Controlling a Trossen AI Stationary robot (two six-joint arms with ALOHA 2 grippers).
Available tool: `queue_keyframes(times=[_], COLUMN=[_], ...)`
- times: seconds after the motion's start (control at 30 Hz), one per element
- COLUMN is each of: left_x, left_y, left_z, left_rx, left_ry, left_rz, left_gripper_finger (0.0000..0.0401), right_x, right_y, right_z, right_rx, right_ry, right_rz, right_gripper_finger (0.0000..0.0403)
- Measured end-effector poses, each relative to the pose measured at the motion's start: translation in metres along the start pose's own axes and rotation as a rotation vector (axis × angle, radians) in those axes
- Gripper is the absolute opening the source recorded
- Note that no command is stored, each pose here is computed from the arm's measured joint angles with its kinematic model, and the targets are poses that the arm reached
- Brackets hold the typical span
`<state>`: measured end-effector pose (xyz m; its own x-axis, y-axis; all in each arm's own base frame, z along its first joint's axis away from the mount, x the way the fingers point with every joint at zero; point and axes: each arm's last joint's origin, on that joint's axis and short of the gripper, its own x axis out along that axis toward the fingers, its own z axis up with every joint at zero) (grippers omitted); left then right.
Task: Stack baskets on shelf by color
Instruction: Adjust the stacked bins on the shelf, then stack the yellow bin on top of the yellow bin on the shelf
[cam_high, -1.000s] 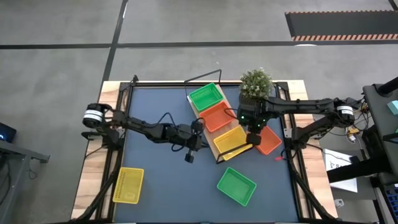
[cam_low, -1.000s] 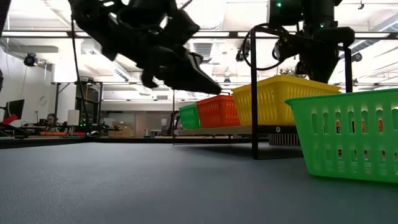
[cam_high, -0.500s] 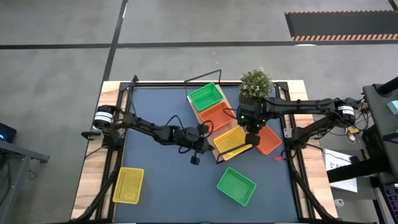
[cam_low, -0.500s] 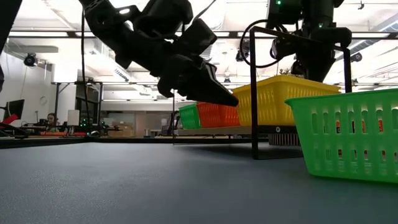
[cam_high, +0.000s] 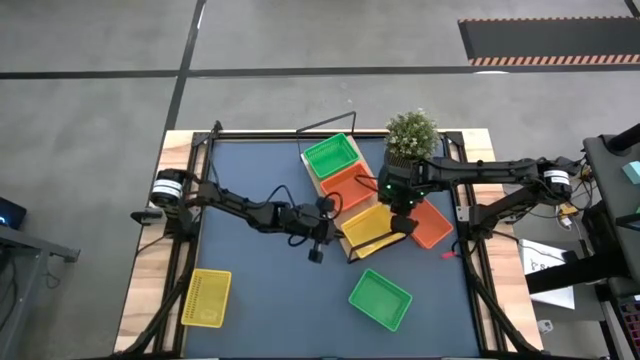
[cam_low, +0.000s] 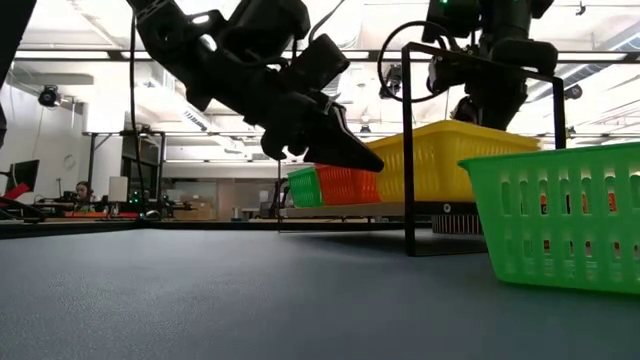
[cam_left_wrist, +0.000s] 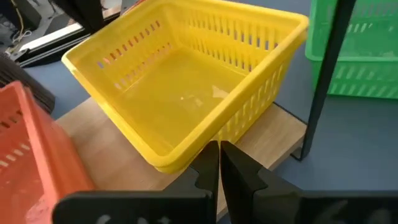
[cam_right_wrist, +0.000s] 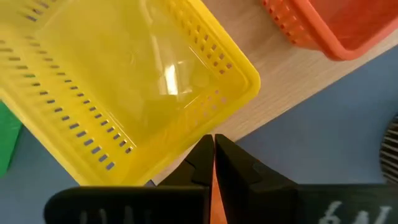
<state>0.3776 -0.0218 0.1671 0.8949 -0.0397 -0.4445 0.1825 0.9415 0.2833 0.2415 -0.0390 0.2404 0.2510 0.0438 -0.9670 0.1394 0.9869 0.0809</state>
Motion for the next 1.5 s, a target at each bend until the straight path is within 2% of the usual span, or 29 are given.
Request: queue_keyframes(times=[0.17, 0.9, 1.1, 1.4, 1.5], left_x=[0.000, 0.000, -0.008, -0.016, -0.027], left_y=[0.005, 0.009, 0.009, 0.011, 0.013], left_z=[-0.004, -0.006, -0.007, -0.002, 0.008], left_rx=[-0.026, -0.033, -0.033, -0.031, -0.033], left_ry=[0.028, 0.040, 0.108, 0.112, 0.097], left_rz=[0.055, 0.069, 0.057, 0.048, 0.050], left_gripper_finger=[0.0000, 0.0000, 0.0000, 0.0000, 0.0000], right_x=[-0.004, -0.005, -0.008, -0.010, -0.017], right_y=[0.000, -0.001, -0.002, -0.001, -0.002], right_z=[0.003, 0.004, 0.006, 0.004, 0.001], right_rx=[-0.015, -0.001, -0.010, -0.024, -0.040], right_ry=[-0.015, -0.004, -0.017, -0.001, -0.021], right_rz=[-0.018, -0.049, -0.065, -0.064, -0.107], right_gripper_finger=[0.0009, 0.0009, 0.0009, 0.0009, 0.0009])
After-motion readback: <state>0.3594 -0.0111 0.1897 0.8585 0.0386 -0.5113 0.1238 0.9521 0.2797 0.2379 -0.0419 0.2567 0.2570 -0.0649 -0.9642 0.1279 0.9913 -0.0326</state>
